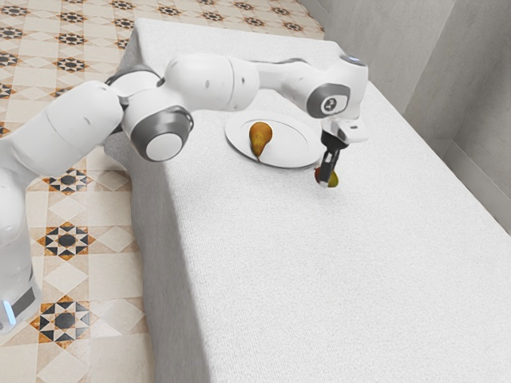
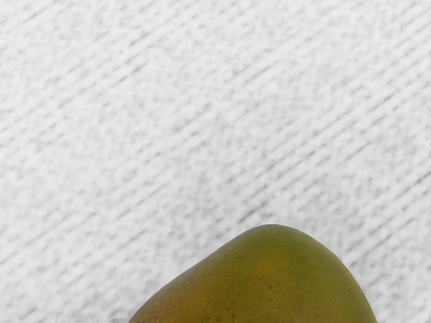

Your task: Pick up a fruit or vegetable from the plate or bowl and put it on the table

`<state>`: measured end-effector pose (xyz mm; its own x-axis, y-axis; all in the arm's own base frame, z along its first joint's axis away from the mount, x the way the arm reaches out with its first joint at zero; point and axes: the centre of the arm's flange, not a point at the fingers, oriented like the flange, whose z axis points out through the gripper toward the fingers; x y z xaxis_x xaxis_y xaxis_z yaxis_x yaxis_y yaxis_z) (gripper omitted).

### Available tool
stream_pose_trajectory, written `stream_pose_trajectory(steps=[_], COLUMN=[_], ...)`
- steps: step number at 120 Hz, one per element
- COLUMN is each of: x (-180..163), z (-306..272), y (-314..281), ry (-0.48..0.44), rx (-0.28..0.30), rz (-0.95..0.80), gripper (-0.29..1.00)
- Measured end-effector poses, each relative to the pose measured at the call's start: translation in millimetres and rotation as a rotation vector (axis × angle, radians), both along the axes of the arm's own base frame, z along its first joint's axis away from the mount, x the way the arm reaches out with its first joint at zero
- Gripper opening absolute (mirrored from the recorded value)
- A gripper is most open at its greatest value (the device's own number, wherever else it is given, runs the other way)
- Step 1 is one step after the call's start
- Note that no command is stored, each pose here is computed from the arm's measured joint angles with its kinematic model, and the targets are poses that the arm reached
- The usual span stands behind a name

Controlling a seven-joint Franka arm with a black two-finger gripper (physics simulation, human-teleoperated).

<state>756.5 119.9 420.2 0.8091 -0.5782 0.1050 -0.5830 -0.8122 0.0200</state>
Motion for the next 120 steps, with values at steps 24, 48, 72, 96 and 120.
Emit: stream_pose_trajectory(steps=[24,48,72,96,120], x=[-4,-7,-11,-30,-34], z=[-8,-7,32,110,126], y=[-4,-4,-6,-9,-32], ry=[0.048,0.067,0.025,-0.062,-0.073], rx=[0.008,0.008,0.024,0.035,0.002], rz=[-0.011,-0.013,-0.018,-0.022,-0.059], gripper=[0.53,0.66,0.69,0.7,0.7])
